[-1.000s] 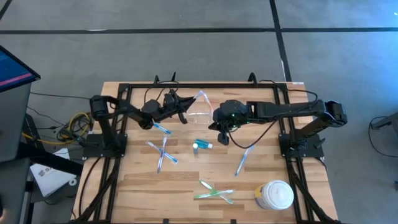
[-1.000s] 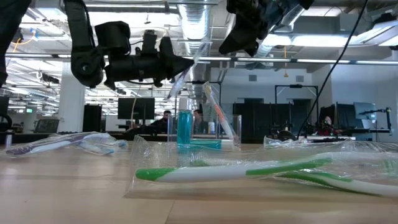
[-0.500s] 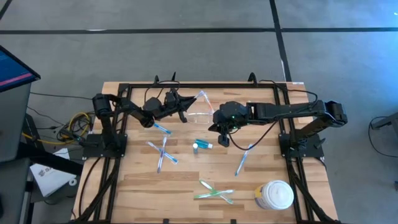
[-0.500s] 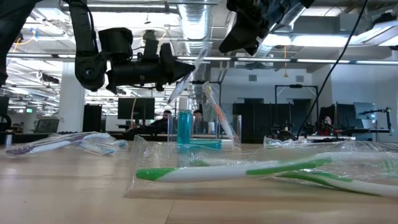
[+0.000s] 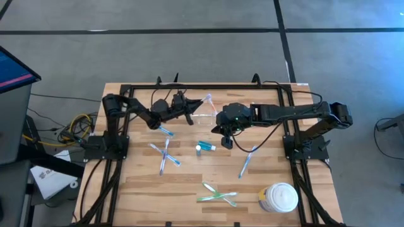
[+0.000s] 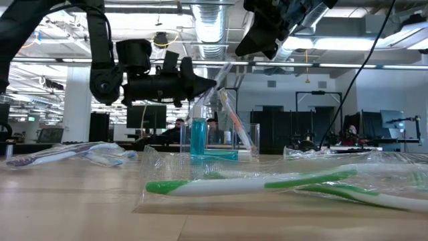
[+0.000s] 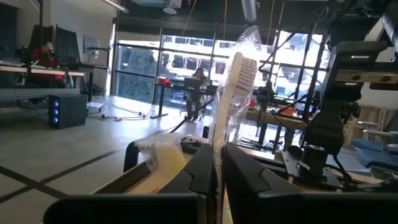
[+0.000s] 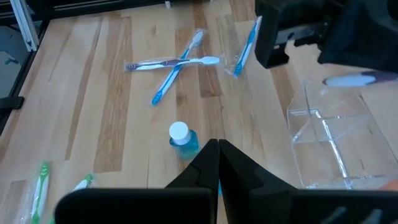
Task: Pick & Place toothbrushing station
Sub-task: Put the top purple toothbrush into the transparent organizer
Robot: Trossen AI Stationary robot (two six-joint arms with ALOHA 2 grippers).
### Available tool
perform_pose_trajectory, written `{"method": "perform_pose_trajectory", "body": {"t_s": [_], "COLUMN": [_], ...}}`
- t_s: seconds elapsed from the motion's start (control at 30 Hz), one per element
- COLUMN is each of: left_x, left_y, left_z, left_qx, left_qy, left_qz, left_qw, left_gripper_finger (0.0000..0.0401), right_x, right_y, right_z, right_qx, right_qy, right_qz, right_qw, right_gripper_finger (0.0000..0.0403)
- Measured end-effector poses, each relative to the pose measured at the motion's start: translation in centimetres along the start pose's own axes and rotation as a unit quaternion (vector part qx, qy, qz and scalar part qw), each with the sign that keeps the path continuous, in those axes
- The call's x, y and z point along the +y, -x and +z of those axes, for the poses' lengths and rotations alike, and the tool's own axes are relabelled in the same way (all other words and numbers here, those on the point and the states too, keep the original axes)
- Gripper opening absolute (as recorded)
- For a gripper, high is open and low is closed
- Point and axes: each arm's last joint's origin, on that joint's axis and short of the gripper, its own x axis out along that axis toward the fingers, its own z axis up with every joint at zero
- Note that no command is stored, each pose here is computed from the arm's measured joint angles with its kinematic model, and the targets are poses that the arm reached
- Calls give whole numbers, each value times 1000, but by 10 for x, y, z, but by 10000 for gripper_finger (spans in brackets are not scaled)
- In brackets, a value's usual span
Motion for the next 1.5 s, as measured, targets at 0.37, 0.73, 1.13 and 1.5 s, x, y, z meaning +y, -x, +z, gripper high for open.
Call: {"method": "perform_pose_trajectory", "body": {"t_s": [0.37,0.73,1.13,1.5], "left_x": [3,3,3,4], "left_y": [0,0,0,0], "left_z": [-20,-21,-23,-23], "left_qx": [31,31,42,43], "left_qy": [12,13,14,28], "left_qz": [1,1,3,4], "left_qw": [999,999,999,999], "left_gripper_finger": [15,43,44,52], "right_x": [0,0,0,0], "right_y": [0,0,0,0], "right_z": [0,0,0,0], "right_qx": [2,2,2,2], "right_qy": [0,0,0,0], "right_qz": [0,0,0,0], "right_qw": [1000,1000,1000,1000], "right_gripper_finger": [0,0,0,0]}}
